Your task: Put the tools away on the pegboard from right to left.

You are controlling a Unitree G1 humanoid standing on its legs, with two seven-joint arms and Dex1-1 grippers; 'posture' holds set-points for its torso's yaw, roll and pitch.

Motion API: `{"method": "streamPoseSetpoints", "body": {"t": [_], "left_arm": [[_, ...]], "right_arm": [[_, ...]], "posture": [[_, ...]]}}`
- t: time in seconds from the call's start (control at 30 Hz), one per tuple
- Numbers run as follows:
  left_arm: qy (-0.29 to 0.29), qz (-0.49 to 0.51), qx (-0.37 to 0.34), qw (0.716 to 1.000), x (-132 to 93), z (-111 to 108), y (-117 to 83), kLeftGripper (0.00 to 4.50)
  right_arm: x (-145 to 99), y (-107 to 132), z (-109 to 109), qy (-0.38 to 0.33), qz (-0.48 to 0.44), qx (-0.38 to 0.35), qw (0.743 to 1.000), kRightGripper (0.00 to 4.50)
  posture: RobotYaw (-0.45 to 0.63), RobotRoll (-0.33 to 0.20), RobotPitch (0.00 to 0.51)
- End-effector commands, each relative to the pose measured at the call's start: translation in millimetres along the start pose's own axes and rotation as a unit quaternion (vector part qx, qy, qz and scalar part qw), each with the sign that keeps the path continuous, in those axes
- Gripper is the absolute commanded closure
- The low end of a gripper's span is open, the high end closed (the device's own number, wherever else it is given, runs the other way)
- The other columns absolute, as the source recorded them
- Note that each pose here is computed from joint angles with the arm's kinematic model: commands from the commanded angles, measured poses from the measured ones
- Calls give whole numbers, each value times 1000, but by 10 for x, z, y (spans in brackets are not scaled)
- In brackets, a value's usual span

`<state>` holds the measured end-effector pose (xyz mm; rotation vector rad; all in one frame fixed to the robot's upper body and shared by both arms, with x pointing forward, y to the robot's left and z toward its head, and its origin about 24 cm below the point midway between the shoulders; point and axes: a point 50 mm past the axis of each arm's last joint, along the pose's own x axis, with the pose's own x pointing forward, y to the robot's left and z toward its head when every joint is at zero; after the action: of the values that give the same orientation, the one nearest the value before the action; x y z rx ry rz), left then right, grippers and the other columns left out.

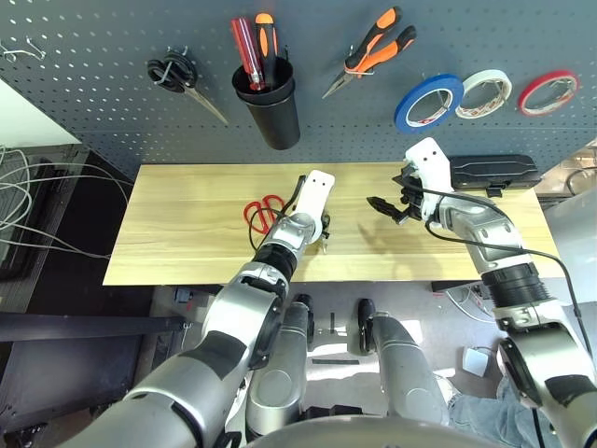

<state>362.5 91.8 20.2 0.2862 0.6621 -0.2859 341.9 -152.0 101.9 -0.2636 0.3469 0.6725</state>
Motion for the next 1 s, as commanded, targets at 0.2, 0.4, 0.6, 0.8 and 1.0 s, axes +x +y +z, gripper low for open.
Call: {"method": "streamPoseSetpoints", "body": {"t": [0.2, 0.4, 0.6, 0.8, 1.0], "left_arm": [[-120, -21, -12, 993, -203, 51, 150, 3928], [-265, -52, 24, 963, -774, -68, 310, 3945], [-389, -85, 37, 917, -1163, -105, 391, 3945], [-500, -130, 39, 855, -1518, 202, 302, 3946], [-569, -116, 30, 813, -1763, 626, 353, 3946]], "right_arm": [[-72, -57, -76, 1, 6, 2, 1000, 0], [-121, -92, -47, -12, 16, -1, 1000, 0], [-99, -72, 34, -34, 36, -7, 999, 0], [-59, -10, 161, -73, 67, -15, 995, 0], [-27, 29, 227, -97, 89, -34, 991, 0]], "posture": [[109, 0, 344], [121, 0, 338], [142, 0, 334], [145, 0, 336], [148, 0, 341]]}}
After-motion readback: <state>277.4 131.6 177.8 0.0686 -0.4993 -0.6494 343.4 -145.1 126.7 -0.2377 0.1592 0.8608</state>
